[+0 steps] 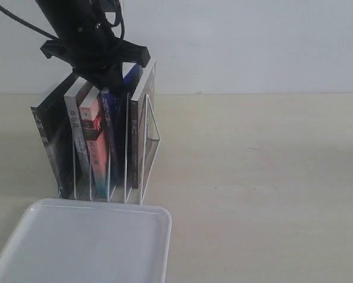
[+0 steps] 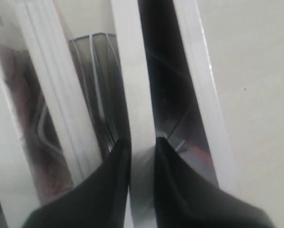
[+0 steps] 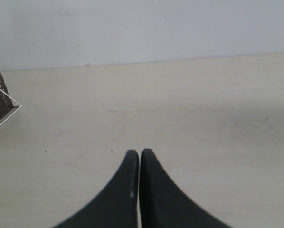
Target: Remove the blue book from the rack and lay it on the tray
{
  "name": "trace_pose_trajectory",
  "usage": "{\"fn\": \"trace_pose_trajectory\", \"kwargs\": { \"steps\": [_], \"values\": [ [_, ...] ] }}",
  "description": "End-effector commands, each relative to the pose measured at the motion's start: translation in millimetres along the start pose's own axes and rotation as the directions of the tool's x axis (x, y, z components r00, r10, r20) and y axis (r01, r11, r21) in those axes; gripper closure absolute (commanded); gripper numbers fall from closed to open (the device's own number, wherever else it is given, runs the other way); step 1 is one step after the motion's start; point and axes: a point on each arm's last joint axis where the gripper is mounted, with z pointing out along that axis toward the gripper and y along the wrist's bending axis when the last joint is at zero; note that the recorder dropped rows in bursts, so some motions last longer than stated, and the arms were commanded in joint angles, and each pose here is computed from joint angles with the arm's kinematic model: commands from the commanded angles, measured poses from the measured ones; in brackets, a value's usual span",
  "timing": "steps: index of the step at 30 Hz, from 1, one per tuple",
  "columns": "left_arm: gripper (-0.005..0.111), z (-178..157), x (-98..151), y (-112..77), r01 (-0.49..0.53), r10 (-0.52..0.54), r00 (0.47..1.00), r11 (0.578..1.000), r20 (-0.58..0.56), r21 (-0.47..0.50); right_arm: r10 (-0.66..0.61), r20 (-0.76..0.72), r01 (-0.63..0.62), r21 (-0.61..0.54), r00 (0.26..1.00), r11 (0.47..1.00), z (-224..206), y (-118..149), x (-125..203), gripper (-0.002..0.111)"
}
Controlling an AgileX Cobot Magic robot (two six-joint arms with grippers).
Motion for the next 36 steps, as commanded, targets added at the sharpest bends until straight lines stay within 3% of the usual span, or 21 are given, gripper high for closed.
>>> {"fn": "trace_pose_trajectory", "kwargs": {
  "steps": [1,14,36],
  "values": [
    [0.103,-45,3,-4.5,-0.016,0.014,0.994,1.0,0.112,0.02,-0.005,0.016,0.005,0.004,1.0,1.0,0,0,-1,0.108],
    [0.103,-154,38,-10.2,-0.041,0.023,0.935,0.998,0.353,0.043,-0.003,0.02,0.003,0.004,1.0,1.0,0,0,-2,0.108],
    [0.103,-225,79,-13.4,-0.061,0.017,0.86,0.996,0.509,0.07,-0.003,0.02,0.003,0.004,1.0,1.0,0,0,-2,0.108]
  ]
}}
